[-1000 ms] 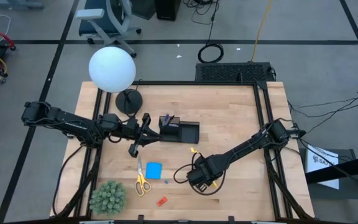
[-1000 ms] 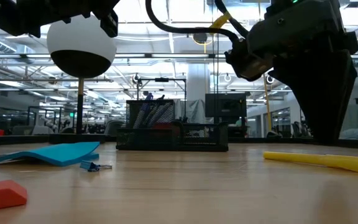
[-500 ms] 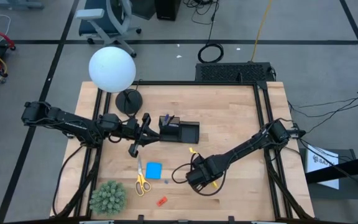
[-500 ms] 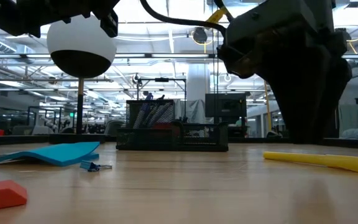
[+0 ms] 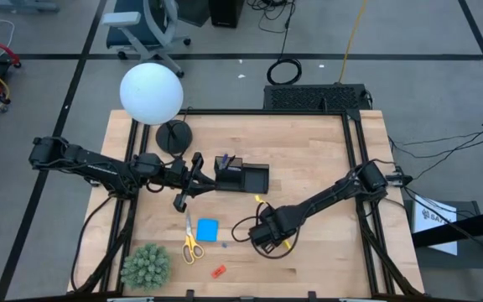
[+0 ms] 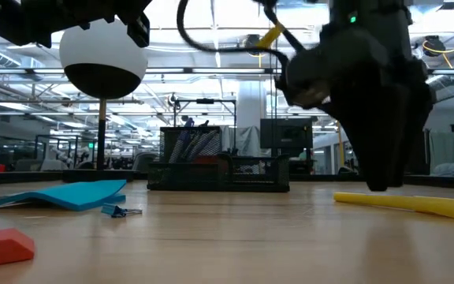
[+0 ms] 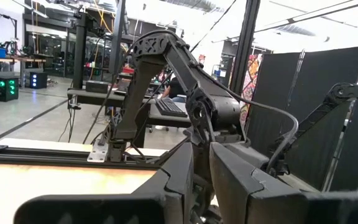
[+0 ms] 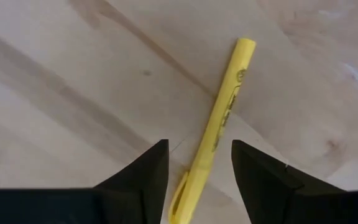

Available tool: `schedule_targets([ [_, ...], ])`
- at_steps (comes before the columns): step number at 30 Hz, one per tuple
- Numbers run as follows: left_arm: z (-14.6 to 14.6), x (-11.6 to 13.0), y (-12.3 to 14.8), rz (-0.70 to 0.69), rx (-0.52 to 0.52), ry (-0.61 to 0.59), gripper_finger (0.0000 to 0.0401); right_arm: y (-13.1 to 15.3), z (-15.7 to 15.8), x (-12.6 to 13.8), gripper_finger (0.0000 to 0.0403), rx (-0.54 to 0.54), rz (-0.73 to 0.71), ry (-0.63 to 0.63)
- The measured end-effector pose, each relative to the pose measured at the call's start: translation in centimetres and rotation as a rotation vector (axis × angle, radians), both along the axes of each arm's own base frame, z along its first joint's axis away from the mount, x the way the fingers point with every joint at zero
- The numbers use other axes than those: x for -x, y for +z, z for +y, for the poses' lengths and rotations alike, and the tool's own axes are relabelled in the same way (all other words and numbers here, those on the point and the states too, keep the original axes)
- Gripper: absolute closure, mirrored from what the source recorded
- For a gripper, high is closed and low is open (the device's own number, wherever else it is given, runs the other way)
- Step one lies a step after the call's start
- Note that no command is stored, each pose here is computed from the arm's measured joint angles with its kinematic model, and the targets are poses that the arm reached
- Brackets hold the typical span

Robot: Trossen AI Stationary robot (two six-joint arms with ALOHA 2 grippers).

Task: Pick and place office supplies into organizer
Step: Put the yellow pen into the black desk organizer

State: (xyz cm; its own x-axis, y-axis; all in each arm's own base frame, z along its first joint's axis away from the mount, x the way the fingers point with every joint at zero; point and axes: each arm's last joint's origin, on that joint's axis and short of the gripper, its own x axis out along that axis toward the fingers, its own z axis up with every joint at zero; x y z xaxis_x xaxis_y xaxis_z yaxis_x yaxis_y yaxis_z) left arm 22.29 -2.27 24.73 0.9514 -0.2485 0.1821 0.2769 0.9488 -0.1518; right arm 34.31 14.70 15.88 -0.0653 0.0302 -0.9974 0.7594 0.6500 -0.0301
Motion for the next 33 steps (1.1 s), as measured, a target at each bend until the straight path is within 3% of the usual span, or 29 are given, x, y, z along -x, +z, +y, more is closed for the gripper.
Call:
schedule_targets([
  [14,0.0,0.0,0.0,0.002,0.000,0.000,0.0339,-1.3,0.0,-0.5,0.0253,-0.035,0.015,0.024],
  [20,0.0,0.0,0.0,0.002,0.000,0.000,0.0339,-1.3,0.1,-0.8,0.0291,-0.063,-0.006,0.037],
  [29,0.0,0.0,0.0,0.001,0.000,0.000,0.0339,-1.3,0.2,-0.8,0.0383,-0.068,-0.014,0.107],
  [33,0.0,0.0,0.0,0.001,0.000,0.000,0.0339,-1.3,0.2,-0.8,0.0387,-0.072,-0.017,0.134],
])
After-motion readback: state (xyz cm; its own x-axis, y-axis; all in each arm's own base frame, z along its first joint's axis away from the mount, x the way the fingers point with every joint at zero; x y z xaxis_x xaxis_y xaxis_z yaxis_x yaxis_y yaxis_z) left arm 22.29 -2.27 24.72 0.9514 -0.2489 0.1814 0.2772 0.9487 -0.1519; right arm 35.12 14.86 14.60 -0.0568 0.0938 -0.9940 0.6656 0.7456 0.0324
